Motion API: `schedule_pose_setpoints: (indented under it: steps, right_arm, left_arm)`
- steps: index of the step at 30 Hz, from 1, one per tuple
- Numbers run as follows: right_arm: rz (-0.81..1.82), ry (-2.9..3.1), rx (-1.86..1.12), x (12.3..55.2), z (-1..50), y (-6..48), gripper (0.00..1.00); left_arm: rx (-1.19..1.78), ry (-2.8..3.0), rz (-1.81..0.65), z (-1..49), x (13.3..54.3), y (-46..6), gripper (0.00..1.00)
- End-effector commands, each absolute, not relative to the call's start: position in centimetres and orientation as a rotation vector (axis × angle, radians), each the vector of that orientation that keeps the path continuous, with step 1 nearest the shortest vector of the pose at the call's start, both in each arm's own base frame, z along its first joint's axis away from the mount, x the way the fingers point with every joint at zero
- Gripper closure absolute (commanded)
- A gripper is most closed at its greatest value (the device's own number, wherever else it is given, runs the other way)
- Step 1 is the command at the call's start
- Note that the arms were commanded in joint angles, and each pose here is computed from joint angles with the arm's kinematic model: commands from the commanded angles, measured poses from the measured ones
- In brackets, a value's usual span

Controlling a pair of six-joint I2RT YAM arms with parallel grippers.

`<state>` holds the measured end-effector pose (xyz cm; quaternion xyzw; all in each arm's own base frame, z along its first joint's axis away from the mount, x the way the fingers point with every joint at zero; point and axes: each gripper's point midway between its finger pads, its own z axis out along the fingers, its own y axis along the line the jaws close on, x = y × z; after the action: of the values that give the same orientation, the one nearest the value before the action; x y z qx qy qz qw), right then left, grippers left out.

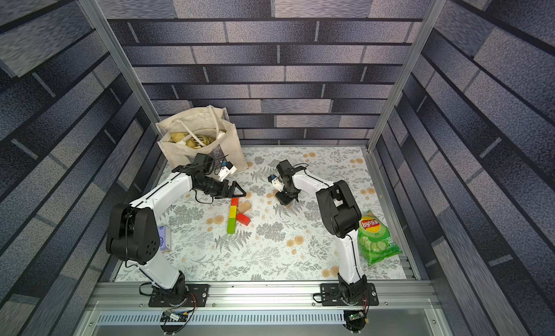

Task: Assemble the letter k with building blocks
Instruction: Pick up the building block from the center of the board, then place the building block at the center of the board.

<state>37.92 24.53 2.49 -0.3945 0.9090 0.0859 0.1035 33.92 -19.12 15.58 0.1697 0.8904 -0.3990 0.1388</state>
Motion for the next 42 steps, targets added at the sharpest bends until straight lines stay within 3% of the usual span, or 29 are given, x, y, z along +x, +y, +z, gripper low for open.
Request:
schedule_pose_setpoints:
  steps: [1,9,19,32,42]
  right_arm:
    - [0.270,2.794,-0.999,38.5,1.9,24.5,0.93]
    - [0.184,2.935,-0.619,41.3,2.2,24.6,0.96]
    - [0.512,2.949,-0.073,39.9,5.1,27.5,0.95]
    - [0.401,2.957,-0.027,37.7,4.7,32.0,0.95]
    - [0.271,2.957,0.000,37.7,3.9,30.9,0.94]
  left_arm:
    - [0.523,2.546,-1.159,16.4,34.4,-19.4,0.00]
    - [0.536,2.538,-1.162,16.8,34.1,-19.7,0.00]
    - [0.436,2.563,-1.055,17.2,34.7,-18.8,0.00]
    - [0.138,2.676,-0.796,15.3,35.7,-14.7,0.00]
    - [0.083,2.674,-0.716,15.5,35.5,-13.5,0.00]
